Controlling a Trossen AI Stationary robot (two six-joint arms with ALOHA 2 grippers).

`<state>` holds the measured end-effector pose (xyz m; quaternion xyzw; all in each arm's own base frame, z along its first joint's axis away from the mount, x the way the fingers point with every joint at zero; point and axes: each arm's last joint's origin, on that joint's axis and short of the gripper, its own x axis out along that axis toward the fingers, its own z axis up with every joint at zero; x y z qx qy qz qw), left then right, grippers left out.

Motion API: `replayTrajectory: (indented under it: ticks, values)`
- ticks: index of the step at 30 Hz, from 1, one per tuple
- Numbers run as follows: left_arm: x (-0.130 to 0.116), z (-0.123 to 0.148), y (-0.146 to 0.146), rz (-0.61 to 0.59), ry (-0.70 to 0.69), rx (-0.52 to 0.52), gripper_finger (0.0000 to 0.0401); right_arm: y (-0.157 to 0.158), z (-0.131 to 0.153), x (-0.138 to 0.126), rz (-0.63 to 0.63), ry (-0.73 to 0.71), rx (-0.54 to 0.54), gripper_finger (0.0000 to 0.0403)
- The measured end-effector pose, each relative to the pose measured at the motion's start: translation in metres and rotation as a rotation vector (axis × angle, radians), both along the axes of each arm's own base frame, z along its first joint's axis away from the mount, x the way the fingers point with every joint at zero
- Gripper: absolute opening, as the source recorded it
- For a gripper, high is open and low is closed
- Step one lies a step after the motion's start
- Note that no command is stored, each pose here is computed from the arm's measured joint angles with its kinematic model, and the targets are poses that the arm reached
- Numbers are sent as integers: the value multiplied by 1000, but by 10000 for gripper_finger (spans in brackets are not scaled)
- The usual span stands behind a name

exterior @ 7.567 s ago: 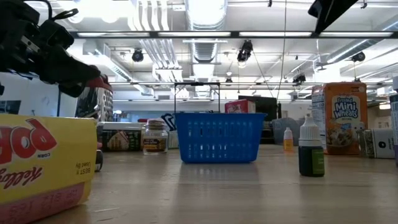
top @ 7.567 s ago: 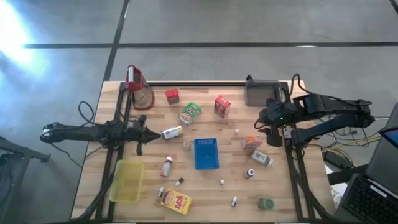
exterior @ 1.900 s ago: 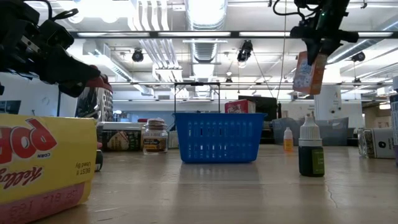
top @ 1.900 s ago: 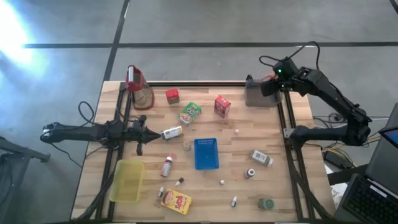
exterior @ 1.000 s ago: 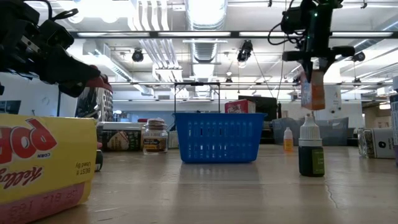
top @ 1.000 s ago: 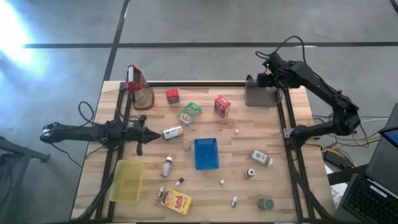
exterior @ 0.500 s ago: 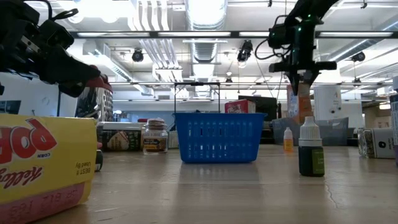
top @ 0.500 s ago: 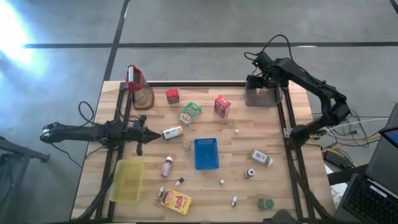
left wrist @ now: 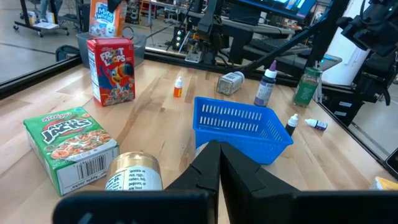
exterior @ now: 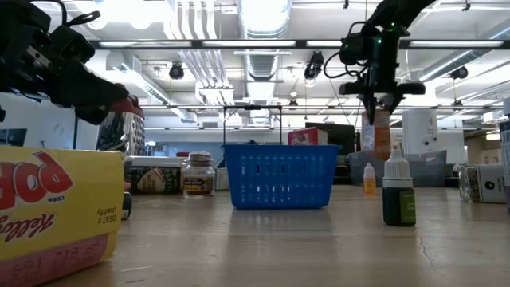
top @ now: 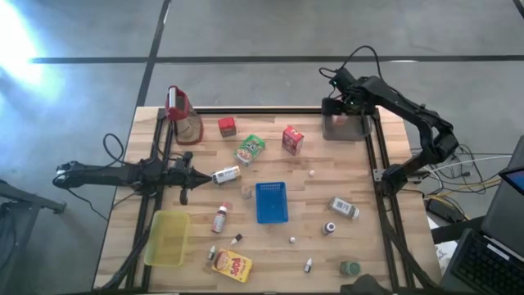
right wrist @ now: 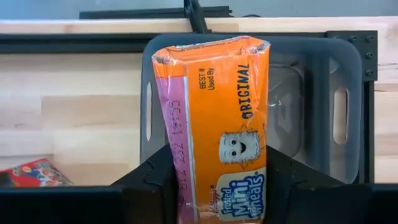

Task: Pick & Place Kitchen Items
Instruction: Put the orange cereal box into the black bin

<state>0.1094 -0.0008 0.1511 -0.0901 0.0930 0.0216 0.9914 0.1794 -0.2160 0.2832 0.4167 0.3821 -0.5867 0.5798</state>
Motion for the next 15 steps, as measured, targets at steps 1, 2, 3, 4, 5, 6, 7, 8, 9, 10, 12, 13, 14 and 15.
replayTrajectory:
  ticks: [1, 2, 3, 4, 5, 6, 7, 8, 9, 10, 12, 13, 14, 15]
  values:
    - [0, 0, 0, 0, 0, 0, 12, 0, 0, 1, 0, -8, -1, 132]
    - [0, 0, 0, 0, 0, 0, 12, 0, 0, 1, 2, -15, 1, 129]
    - [0, 0, 0, 0, 0, 0, 12, 0, 0, 2, 2, -23, 0, 126]
    - [0, 0, 0, 0, 0, 0, 12, 0, -1, 3, 2, -31, -4, 124]
    - [0, 0, 0, 0, 0, 0, 12, 0, -2, 4, -1, -37, -5, 123]
    - [0, 0, 0, 0, 0, 0, 12, -1, -3, 4, -4, -41, -5, 123]
    - [0, 0, 0, 0, 0, 0, 12, -2, -5, 5, -5, -42, -1, 124]
    - [0, 0, 0, 0, 0, 0, 12, -2, -8, 6, -2, -40, 4, 126]
    - [0, 0, 0, 0, 0, 0, 12, -3, -11, 8, 0, -33, 11, 130]
    - [0, 0, 0, 0, 0, 0, 12, -4, -14, 9, 0, -26, 20, 135]
    - [0, 0, 0, 0, 0, 0, 12, -5, -20, 11, -1, -10, 38, 144]
    - [0, 0, 0, 0, 0, 0, 12, -6, -23, 12, -1, -3, 46, 147]
    - [0, 0, 0, 0, 0, 0, 12, -8, -26, 13, -1, 2, 51, 150]
    - [0, 0, 0, 0, 0, 0, 12, -9, -28, 14, 0, 7, 58, 151]
